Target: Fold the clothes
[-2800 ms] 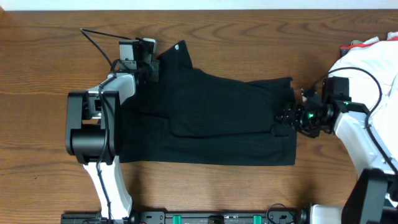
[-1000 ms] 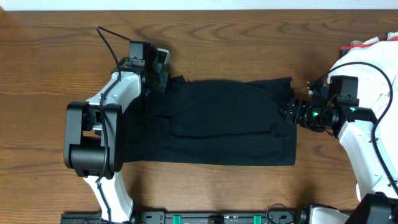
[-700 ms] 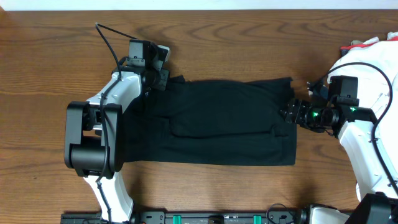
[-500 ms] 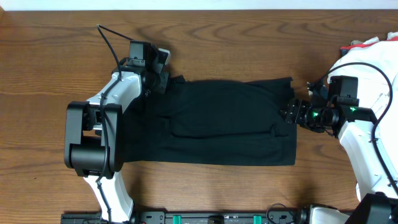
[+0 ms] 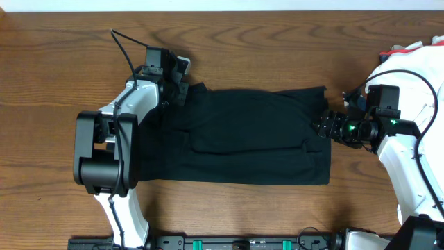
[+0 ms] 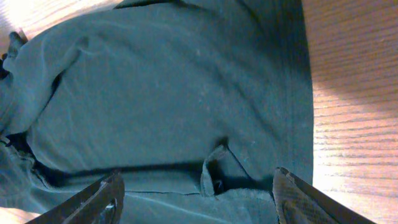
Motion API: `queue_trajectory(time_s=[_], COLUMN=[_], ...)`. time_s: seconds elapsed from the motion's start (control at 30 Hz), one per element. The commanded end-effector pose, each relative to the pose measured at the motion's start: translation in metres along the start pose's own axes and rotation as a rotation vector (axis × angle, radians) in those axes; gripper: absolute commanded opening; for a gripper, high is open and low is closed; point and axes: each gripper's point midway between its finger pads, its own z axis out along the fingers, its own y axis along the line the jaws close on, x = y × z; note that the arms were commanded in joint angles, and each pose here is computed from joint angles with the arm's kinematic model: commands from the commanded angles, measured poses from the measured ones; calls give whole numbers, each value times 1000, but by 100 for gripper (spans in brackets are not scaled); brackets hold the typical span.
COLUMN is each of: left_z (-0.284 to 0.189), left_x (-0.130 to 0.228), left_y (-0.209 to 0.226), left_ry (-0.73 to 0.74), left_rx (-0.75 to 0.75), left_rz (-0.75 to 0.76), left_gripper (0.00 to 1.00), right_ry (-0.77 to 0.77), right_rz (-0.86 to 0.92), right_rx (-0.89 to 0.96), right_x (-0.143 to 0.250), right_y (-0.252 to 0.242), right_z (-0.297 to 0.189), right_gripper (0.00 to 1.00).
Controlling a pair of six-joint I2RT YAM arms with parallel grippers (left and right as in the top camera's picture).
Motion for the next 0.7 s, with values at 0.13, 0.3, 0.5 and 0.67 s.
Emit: queue_trajectory(time_s=[0.13,0.3,0.5,0.67], left_z=[-28,-86,-131,-117], left_x=[-38,-85,-98,-76], left_y=[0,-6,-15,-20], left_ry=[-102,-247,-318,-222], left_rx=[-10,-32,-43,-25], left_rz=[25,37,50,52], left_gripper=[6,6,6,9], right_ry=[-21,-22,-23,-23], right_rz=[-25,-26,-26,-27], right_rx=[-5,-4,-4,-5], right_x=[-5,-6,-6,-6], right_y=[3,3,3,3], right_z=[-5,-5,-5,-5], right_gripper=[74,75,75,75])
